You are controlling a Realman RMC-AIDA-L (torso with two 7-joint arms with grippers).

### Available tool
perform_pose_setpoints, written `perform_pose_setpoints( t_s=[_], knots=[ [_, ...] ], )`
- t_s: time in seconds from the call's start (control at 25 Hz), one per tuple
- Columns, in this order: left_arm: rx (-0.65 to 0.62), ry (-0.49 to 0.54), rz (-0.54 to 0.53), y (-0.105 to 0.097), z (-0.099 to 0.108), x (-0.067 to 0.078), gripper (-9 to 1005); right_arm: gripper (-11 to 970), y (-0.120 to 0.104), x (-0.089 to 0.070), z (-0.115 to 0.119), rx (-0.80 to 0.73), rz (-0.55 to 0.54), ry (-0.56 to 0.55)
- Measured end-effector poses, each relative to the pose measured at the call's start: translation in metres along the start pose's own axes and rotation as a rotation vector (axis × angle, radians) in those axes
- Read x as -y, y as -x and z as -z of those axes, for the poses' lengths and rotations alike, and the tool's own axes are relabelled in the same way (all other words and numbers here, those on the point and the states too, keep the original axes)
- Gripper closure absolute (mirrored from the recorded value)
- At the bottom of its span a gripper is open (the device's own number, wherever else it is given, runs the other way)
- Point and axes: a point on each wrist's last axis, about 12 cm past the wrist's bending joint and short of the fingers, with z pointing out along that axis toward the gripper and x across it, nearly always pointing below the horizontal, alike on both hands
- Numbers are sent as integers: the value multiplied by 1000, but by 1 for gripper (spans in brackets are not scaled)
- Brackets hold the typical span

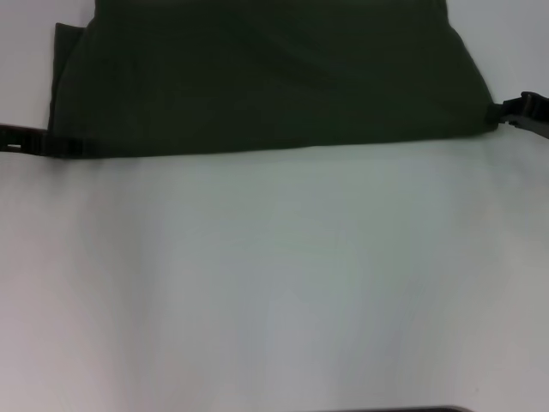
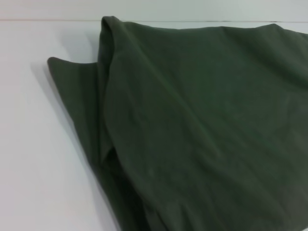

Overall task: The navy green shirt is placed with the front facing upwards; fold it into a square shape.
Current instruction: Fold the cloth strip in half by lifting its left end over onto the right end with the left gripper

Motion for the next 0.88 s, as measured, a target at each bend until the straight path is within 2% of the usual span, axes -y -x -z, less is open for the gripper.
perform_pose_setpoints(
  t_s=[0.24, 0.68, 0.88],
  knots=[
    [11, 11, -4, 1, 2, -1, 172, 953, 1, -2, -1, -2, 3, 5],
    [20, 27, -2, 0, 3, -2, 387, 952, 1, -2, -1, 1, 3, 4],
    [20, 36, -3, -1, 2, -3, 571, 952, 2, -2, -1, 1, 4, 6]
  ],
)
